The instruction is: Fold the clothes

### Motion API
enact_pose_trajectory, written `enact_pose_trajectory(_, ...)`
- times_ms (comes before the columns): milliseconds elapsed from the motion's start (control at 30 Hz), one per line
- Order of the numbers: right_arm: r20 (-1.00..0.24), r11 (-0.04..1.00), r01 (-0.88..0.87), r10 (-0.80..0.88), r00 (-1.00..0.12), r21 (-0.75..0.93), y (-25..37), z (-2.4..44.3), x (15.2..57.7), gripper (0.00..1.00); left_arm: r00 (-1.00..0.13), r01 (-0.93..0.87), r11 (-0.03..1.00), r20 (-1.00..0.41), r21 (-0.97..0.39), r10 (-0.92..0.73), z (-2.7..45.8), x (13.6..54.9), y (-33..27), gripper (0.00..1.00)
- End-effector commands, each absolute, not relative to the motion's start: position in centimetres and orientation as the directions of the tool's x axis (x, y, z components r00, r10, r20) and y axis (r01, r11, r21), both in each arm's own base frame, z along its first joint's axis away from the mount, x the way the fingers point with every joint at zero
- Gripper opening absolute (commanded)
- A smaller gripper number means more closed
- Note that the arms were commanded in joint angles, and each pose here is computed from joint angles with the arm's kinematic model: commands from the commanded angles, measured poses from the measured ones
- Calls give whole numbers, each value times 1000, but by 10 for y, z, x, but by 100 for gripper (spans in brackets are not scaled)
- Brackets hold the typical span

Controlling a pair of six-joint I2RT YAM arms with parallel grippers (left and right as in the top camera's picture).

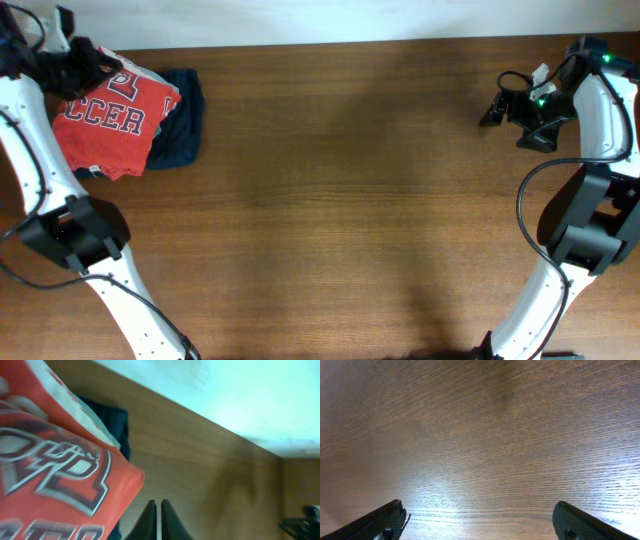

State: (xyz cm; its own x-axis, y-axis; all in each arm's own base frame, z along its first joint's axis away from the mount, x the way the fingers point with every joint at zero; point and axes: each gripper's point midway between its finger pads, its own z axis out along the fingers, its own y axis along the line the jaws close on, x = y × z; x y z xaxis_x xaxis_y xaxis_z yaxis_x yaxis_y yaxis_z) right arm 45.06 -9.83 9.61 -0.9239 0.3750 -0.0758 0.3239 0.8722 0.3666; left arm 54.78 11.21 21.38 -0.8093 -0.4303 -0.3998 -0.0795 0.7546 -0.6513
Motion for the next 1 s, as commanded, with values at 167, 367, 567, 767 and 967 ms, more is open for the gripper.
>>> enact_pose_trajectory(167, -115, 882, 311, 372, -921, 354, -102, 111, 452, 99, -851, -82, 629, -274, -773, -448, 125, 562, 121, 0)
enact_pose_trajectory(367, -115, 882, 311, 372, -921, 354, -102, 111, 452, 99, -855, -142, 607, -213, -782, -474, 68, 565, 136, 0)
enact_pose_trajectory(567, -115, 882, 311, 372, -921, 354, -102, 111, 452, 99, -853, -124, 597, -223, -793, -472, 62, 569, 136, 0)
enact_pose_trajectory(767, -115, 882, 311, 372, -921, 354, -102, 111, 452, 99, -799, 79, 537, -376, -840, -469, 137, 586, 131, 1)
enact_pose_trajectory(967, -115, 882, 311, 372, -921, 354, -102, 111, 452, 99, -726, 165, 554, -481, -816, -492, 221, 587, 131, 1)
